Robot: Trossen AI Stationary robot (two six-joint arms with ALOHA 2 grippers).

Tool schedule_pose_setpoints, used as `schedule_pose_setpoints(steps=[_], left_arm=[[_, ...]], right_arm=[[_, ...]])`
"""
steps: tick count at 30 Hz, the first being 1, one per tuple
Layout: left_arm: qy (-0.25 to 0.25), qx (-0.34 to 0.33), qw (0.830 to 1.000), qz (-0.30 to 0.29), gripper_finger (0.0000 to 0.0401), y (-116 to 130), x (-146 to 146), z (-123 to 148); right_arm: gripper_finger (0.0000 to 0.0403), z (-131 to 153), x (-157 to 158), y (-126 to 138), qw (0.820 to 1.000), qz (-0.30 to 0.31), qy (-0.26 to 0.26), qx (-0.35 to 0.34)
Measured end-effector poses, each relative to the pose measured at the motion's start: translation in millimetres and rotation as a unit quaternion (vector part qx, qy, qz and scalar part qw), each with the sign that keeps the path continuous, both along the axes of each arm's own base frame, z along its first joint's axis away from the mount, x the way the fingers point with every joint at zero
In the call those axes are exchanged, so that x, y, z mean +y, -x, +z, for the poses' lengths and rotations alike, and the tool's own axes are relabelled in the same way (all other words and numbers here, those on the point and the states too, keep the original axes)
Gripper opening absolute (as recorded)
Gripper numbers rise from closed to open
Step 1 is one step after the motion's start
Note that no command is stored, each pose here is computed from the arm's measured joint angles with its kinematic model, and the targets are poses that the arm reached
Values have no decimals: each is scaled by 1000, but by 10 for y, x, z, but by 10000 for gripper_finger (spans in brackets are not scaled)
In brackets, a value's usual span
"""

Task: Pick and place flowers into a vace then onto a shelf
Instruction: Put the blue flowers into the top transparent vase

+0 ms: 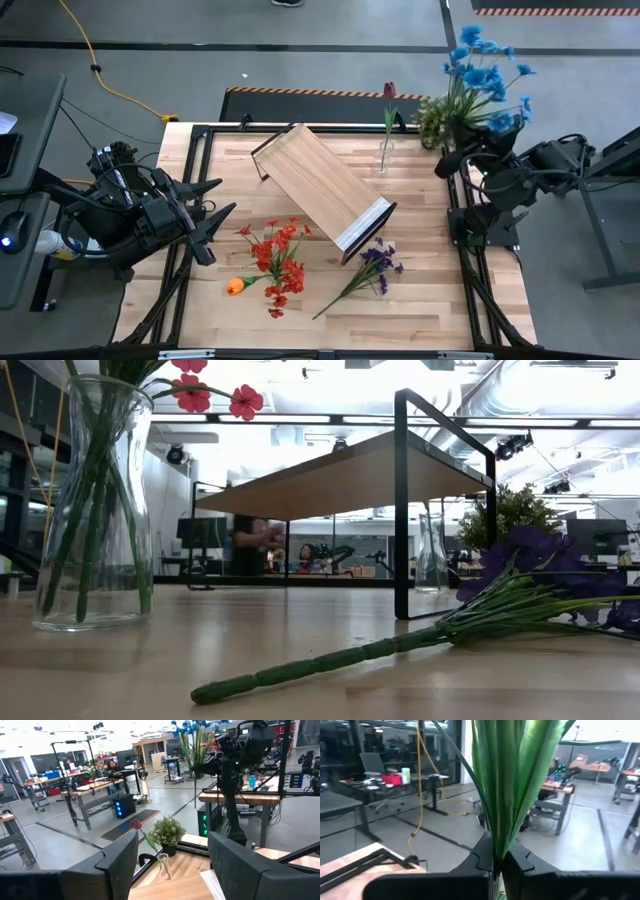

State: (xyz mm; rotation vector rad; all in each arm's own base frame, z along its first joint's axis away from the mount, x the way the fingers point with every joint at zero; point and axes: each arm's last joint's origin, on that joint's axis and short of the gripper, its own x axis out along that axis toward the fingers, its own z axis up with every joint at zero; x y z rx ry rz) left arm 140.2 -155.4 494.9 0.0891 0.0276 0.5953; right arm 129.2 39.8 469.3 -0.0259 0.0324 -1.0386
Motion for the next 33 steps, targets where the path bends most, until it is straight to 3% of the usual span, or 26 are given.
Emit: schedule_pose_setpoints(steps=[11, 25, 33], left_arm=[[0, 0, 1000, 0, 271, 0, 0, 0], [1, -1, 1000, 0, 271, 0, 0, 0], [11, -8, 1000, 0, 271, 0, 0, 0]], right_arm=[[4, -14, -26, -39, 1000, -24, 14, 10], [4, -255, -190, -558, 985, -129, 51, 104], [7, -271, -312, -567, 981, -157, 42, 105]])
